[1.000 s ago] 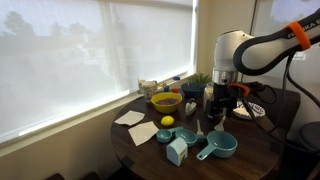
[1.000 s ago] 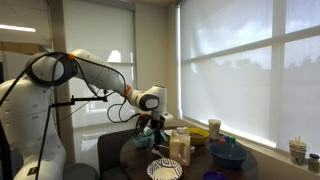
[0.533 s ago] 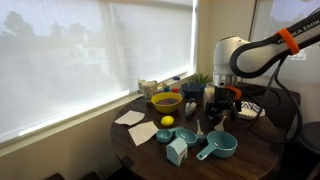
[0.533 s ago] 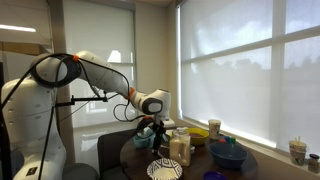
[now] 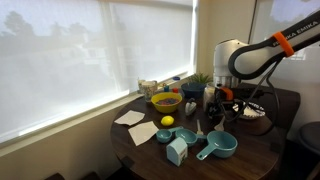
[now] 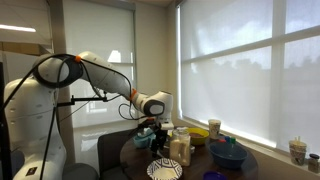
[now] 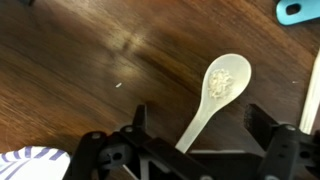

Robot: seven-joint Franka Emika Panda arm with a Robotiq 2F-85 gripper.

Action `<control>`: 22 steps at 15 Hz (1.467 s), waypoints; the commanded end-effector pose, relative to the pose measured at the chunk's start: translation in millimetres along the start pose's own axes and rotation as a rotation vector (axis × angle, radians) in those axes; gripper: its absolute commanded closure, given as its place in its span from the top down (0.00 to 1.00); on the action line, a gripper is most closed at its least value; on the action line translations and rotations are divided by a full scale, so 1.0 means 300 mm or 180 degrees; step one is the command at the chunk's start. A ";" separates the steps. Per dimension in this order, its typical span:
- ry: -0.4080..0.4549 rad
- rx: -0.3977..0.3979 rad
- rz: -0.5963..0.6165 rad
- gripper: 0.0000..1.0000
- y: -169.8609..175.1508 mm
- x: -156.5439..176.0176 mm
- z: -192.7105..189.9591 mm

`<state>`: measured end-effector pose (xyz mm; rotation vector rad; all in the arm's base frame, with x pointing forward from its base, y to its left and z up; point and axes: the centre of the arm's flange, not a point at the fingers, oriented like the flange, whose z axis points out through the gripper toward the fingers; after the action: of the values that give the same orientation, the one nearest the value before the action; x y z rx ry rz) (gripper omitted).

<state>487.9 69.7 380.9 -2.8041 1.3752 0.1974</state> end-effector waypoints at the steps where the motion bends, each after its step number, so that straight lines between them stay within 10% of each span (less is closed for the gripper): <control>1: 0.0012 -0.0056 0.0279 0.93 -0.015 0.019 0.005; 22: 0.0108 -0.0003 0.0572 0.34 -0.036 0.038 0.001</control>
<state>495.3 62.9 380.5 -2.6905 1.6167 0.1838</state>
